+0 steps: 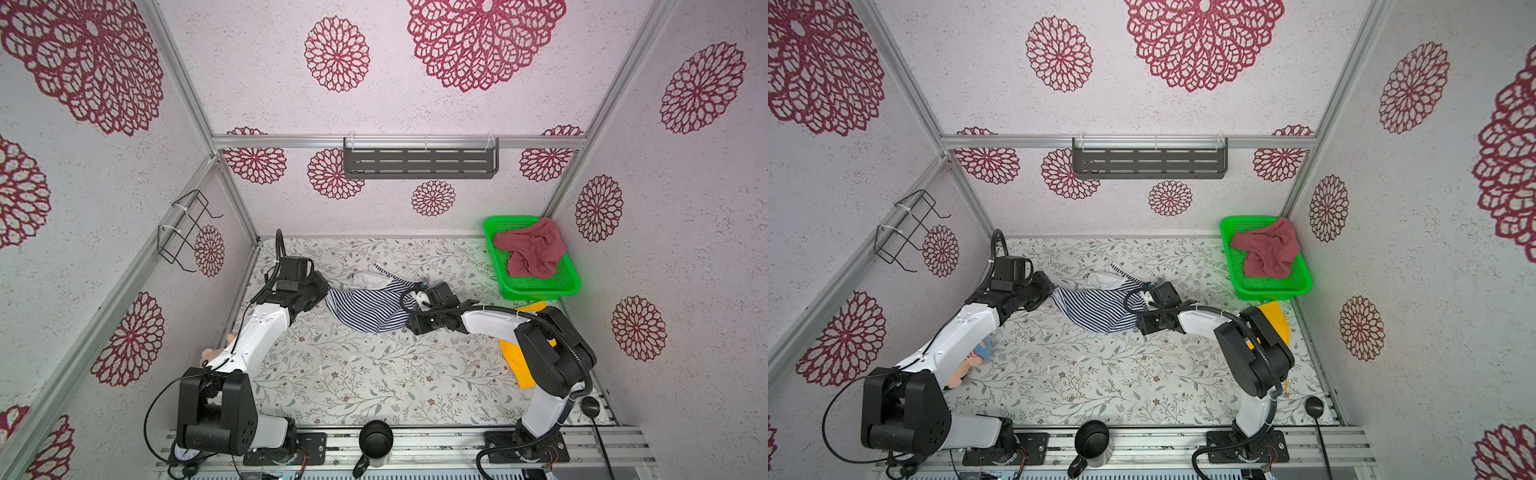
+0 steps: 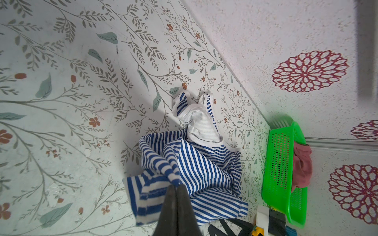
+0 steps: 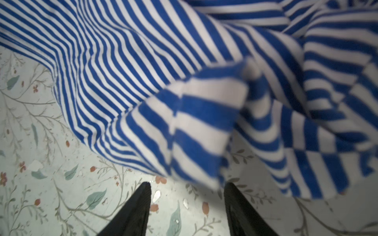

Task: Fold and stack tank tops
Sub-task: Smooth out the tank top at the center of the table.

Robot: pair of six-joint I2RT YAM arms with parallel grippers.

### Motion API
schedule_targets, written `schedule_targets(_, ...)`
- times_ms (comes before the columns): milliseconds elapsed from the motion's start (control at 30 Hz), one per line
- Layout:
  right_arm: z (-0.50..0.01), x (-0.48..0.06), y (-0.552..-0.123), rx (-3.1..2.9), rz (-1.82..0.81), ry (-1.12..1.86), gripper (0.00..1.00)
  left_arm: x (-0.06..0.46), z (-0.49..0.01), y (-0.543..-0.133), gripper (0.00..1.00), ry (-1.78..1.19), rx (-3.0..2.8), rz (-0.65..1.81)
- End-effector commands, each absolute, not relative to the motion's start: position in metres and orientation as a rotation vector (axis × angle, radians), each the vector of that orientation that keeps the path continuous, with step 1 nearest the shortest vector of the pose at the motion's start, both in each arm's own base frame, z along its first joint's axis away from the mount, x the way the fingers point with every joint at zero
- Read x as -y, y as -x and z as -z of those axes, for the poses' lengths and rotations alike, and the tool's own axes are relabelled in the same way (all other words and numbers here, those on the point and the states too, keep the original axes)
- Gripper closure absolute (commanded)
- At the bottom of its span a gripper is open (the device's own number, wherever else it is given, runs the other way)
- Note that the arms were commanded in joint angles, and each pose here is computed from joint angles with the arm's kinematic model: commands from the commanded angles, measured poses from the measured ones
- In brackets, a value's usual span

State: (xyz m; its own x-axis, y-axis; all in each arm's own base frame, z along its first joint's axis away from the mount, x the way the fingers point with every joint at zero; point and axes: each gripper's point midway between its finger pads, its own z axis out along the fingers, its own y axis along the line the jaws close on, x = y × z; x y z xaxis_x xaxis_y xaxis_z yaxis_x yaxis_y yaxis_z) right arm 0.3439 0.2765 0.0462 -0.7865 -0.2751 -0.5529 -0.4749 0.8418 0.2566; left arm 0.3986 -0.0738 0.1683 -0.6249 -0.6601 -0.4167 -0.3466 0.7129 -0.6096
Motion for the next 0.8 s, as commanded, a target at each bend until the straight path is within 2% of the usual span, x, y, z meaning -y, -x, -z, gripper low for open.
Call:
schedule_targets(0, -0.050, -0.272, -0.365, -2.447, -0.425, 0.482, 0.41, 0.073, -0.180, -0.408, 1.00, 0.728, -2.244, 0.655)
schedule_targets(267, -0.043, -0.283, -0.361, -2.478, -0.489, 0.487, 0.51, 0.073, -0.182, -0.408, 1.00, 0.723, -2.242, 0.651)
schedule_targets(367, -0.041, -0.281, -0.358, -2.486, -0.496, 0.476, 0.58, 0.073, -0.181, -0.408, 1.00, 0.722, -2.243, 0.653)
schedule_targets(433, -0.040, -0.280, -0.357, -2.491, -0.495, 0.473, 0.68, 0.073, -0.179, -0.409, 1.00, 0.721, -2.244, 0.651)
schedule_targets(500, -0.045, -0.282, -0.357, -2.490, -0.507, 0.475, 0.86, 0.073, -0.180, -0.409, 1.00, 0.718, -2.246, 0.646)
schedule_targets(567, -0.056, -0.280, -0.356, -2.486, -0.505, 0.473, 0.99, 0.072, -0.184, -0.410, 1.00, 0.703, -2.241, 0.640)
schedule_targets(767, -0.125, -0.269, -0.349, -2.457, -0.464, 0.499, 1.00, 0.064, -0.233, -0.412, 1.00, 0.583, -2.200, 0.544)
